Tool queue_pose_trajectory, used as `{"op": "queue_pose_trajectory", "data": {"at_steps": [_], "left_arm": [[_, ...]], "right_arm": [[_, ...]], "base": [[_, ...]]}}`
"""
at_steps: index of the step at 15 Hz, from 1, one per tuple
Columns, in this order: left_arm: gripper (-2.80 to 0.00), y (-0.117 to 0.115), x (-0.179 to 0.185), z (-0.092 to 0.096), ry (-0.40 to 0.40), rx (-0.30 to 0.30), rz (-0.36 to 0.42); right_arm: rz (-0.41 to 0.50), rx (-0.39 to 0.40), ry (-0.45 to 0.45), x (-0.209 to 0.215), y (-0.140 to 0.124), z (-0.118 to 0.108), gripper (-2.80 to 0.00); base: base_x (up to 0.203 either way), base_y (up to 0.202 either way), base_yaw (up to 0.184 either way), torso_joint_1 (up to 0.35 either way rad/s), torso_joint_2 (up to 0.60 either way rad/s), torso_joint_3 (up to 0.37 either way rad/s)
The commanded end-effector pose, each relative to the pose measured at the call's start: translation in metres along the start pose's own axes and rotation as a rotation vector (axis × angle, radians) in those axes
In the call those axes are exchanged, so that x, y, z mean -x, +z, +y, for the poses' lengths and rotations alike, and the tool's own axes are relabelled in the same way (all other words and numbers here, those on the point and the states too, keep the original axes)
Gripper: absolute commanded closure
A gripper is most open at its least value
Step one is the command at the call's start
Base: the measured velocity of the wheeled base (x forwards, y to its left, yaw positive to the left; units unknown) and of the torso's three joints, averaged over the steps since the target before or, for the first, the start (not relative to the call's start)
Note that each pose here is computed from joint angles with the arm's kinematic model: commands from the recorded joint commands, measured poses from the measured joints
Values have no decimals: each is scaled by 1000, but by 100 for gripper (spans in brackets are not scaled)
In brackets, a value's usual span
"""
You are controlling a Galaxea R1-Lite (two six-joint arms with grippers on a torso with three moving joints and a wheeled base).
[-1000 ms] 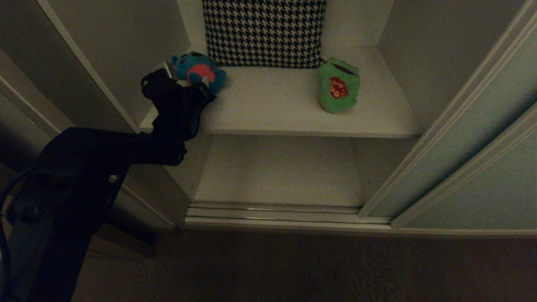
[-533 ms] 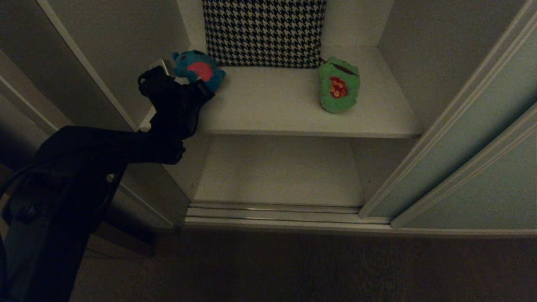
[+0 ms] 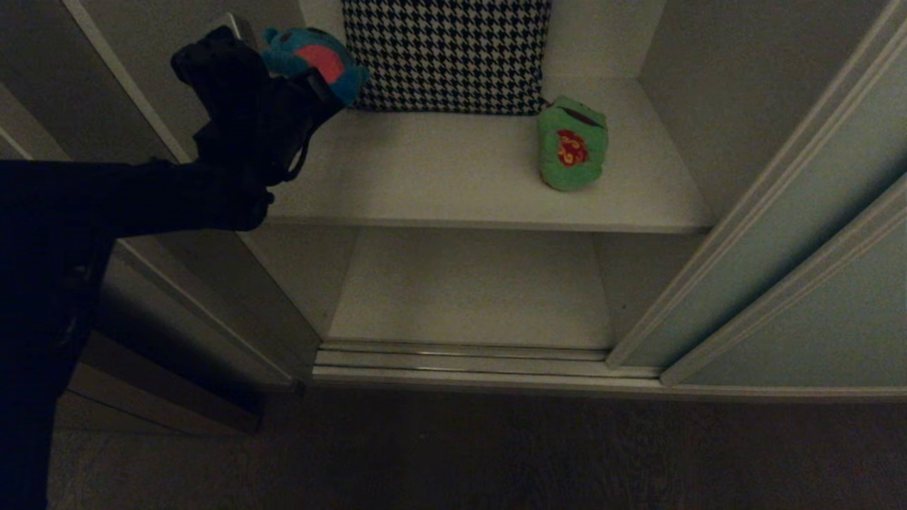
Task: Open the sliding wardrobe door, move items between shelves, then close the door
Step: Place the blue doll on the lower shelf
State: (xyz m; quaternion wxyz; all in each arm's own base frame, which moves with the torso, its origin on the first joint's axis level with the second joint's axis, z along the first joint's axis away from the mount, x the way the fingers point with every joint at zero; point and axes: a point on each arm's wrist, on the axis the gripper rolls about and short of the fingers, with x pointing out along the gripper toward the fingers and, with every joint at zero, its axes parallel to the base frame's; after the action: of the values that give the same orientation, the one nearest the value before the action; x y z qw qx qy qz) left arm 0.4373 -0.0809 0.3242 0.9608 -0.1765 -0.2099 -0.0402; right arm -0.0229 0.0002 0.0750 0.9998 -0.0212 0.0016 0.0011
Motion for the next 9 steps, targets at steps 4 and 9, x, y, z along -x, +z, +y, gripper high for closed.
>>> {"op": "queue_pose_trajectory", "data": {"at_steps": [4, 9], "left_arm": [[0, 96, 75, -33, -97, -51, 85], [0, 151, 197, -25, -135, -193, 241]], "right_arm": [[1, 1, 1, 0, 0, 0, 0], [1, 1, 1, 0, 0, 0, 0]], "base": [[0, 0, 0, 0, 0, 0], [0, 0, 0, 0, 0, 0]]}}
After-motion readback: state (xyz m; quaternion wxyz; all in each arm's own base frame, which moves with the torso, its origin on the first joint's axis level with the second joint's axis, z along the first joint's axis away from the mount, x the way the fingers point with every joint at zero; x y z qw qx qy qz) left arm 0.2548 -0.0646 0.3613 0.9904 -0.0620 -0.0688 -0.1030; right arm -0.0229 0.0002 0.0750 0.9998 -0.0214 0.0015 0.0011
